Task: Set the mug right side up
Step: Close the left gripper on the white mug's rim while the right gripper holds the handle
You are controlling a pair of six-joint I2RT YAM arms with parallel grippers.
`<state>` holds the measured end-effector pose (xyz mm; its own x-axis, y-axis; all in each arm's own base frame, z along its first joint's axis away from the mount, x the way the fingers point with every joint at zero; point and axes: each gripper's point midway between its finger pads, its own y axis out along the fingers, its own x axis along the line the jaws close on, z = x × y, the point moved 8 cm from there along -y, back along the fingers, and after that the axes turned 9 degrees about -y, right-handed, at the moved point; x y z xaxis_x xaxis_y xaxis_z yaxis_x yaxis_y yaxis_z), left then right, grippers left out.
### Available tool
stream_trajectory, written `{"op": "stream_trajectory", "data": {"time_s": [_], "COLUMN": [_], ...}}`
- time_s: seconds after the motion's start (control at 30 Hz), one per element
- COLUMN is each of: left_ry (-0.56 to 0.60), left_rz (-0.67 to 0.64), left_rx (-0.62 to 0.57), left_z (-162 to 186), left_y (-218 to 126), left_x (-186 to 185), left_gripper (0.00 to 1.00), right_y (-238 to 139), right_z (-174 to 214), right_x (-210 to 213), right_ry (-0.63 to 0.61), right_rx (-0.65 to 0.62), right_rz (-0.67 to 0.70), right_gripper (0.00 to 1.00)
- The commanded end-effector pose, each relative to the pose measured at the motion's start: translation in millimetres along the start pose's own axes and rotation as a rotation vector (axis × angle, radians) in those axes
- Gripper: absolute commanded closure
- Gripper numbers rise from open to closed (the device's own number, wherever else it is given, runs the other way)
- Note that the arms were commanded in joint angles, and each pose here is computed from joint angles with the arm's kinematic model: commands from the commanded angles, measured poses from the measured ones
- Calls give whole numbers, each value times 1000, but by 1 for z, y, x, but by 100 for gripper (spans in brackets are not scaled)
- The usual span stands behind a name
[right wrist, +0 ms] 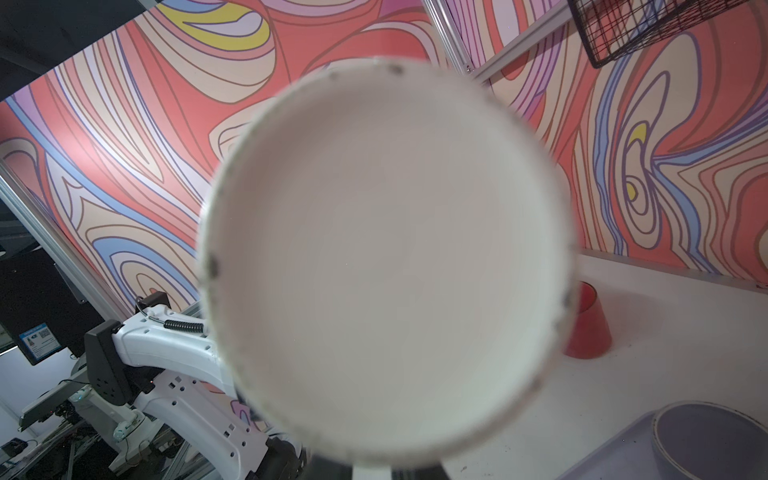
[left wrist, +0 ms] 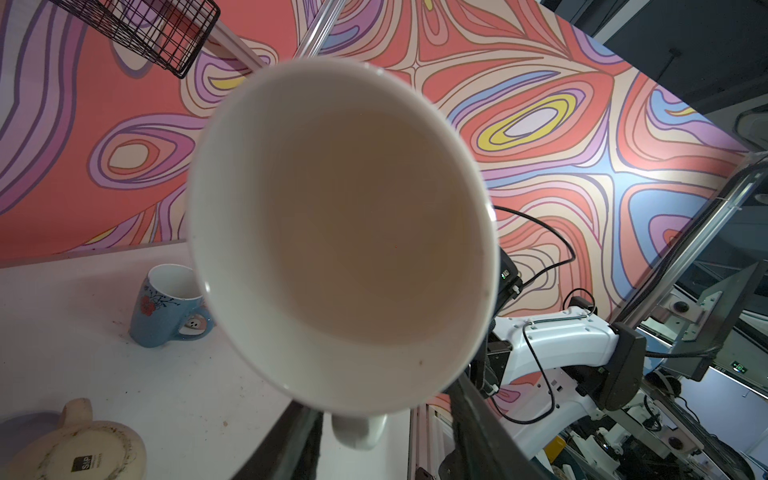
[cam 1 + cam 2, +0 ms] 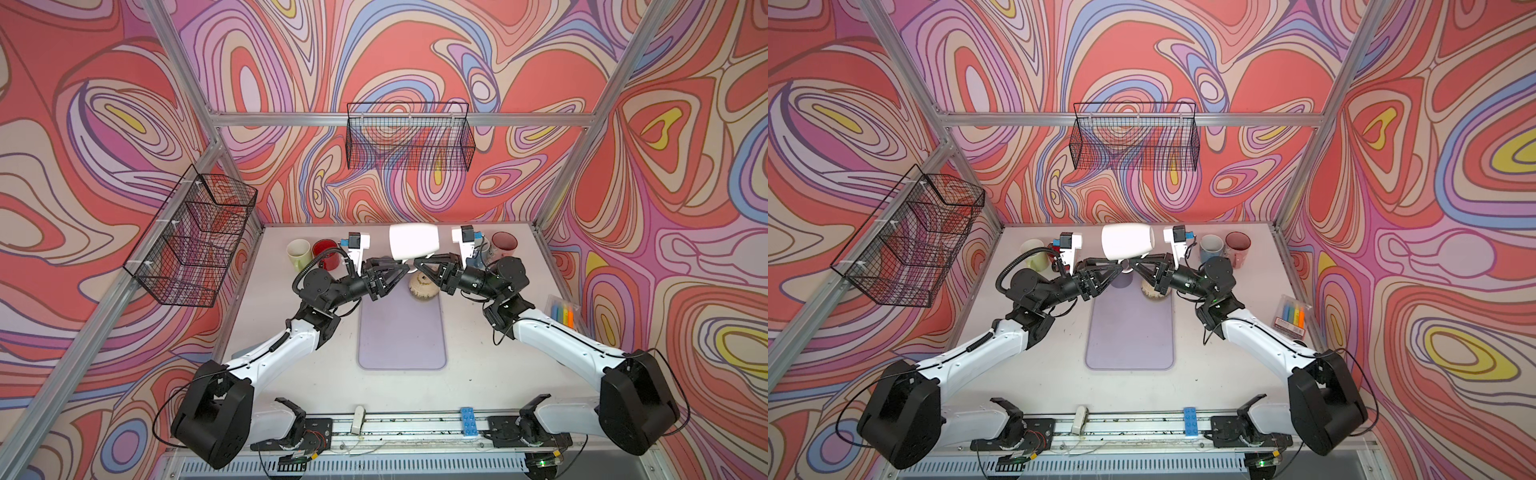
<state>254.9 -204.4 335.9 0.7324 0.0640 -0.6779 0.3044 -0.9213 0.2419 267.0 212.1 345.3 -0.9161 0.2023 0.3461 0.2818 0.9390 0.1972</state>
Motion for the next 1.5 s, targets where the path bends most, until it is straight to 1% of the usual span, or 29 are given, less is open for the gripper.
{"op": "stream_trajectory", "data": {"time_s": [0.0,0.13,0.43,0.63,0.7,0.87,0.97,1.03,1.17,1.2,1.47], "left_ry": [52,50,39,44,44,41,39,39,42,43,79], "left_rz": [24,39,58,62,66,76,80,80,75,69,11], "left_rx": [-12,-7,-14,-21,-21,-19,-19,-19,-22,-24,-39], "left_z": [-7,-9,-8,-9,-9,-10,-9,-9,-9,-9,-12], "left_y": [4,6,8,7,7,8,7,7,6,6,-1], "left_x": [-8,-9,-7,-9,-9,-10,-10,-10,-11,-11,-17], "left_gripper": [49,50,55,66,67,75,81,88,100,100,100], "right_y": [1,4,6,6,6,8,9,10,10,11,7], "right_z": [-23,-23,-23,-19,-18,-16,-14,-13,-9,-8,0], "right_x": [18,16,14,12,11,10,8,6,3,2,-7], "right_ry": [-88,-83,-79,-71,-67,-65,-59,-57,-53,-51,-55], "right_rx": [-46,-46,-52,-47,-48,-46,-40,-37,-32,-28,-13], "right_rz": [-54,-73,-89,-88,-92,-104,-111,-111,-101,-93,-9], "right_gripper": [95,95,95,95,95,95,94,94,90,87,75]}}
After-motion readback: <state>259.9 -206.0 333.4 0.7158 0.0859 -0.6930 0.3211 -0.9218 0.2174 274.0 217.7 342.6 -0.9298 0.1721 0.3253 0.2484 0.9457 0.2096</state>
